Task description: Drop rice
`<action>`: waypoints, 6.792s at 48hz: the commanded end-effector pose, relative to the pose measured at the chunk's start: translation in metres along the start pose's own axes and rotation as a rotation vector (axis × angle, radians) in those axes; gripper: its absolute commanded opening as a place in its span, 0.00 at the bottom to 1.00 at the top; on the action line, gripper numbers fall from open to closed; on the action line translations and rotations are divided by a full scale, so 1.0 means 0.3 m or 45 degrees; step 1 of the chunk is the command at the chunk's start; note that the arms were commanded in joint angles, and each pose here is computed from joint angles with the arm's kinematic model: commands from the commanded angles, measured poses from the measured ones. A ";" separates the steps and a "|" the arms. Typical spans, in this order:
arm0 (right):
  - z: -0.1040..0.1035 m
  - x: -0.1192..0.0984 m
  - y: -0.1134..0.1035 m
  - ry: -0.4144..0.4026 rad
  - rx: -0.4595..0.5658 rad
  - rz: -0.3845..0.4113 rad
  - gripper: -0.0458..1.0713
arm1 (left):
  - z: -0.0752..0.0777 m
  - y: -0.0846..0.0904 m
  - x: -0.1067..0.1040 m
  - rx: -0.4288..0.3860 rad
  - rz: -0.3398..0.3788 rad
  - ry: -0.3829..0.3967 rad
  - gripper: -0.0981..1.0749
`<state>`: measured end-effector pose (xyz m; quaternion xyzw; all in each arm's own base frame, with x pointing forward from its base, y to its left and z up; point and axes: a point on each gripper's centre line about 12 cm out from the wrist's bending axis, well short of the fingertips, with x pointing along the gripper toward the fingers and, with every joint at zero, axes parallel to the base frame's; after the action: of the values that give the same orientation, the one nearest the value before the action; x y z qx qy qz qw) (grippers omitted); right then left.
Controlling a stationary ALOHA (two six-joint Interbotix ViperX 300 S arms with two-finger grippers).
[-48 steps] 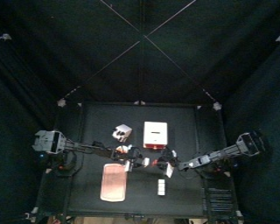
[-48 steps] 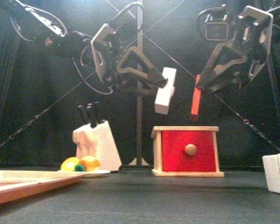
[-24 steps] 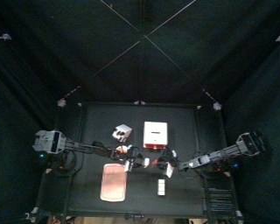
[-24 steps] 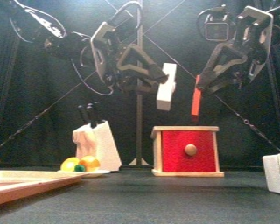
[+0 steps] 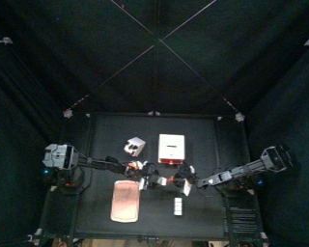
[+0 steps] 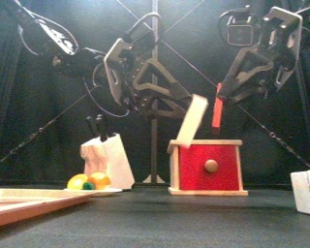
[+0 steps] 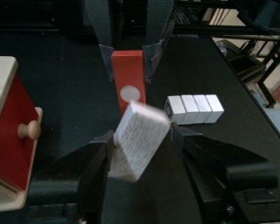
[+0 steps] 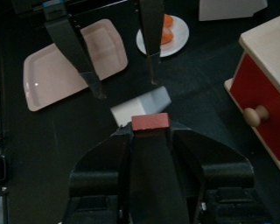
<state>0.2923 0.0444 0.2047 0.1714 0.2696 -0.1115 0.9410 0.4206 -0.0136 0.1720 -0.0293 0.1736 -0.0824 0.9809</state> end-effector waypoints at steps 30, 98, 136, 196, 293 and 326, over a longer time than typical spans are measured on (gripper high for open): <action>0.023 -0.017 0.010 -0.027 0.023 0.020 0.48 | 0.050 0.001 -0.048 0.006 0.005 -0.062 0.88; 0.172 0.009 -0.108 -0.039 0.748 -0.127 0.48 | 0.133 -0.031 -0.078 0.262 0.091 0.029 0.88; 0.285 -0.013 -0.188 -0.127 1.160 -0.049 0.48 | 0.214 -0.020 -0.105 0.457 0.263 -0.143 0.88; 0.469 -0.034 -0.318 -0.355 1.290 0.001 0.48 | 0.266 0.121 0.002 0.452 1.308 -0.041 0.88; 0.482 -0.026 -0.396 -0.410 1.401 0.016 0.48 | 0.232 0.146 0.052 0.608 1.727 0.188 0.58; 0.465 -0.035 -0.401 -0.407 1.162 -0.037 0.65 | 0.229 0.147 0.048 0.597 1.728 0.201 0.57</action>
<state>0.3159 -0.1178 0.2787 0.5498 0.0602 -0.2627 0.7906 0.4628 0.0302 0.2143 0.3125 0.2147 0.5017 0.7775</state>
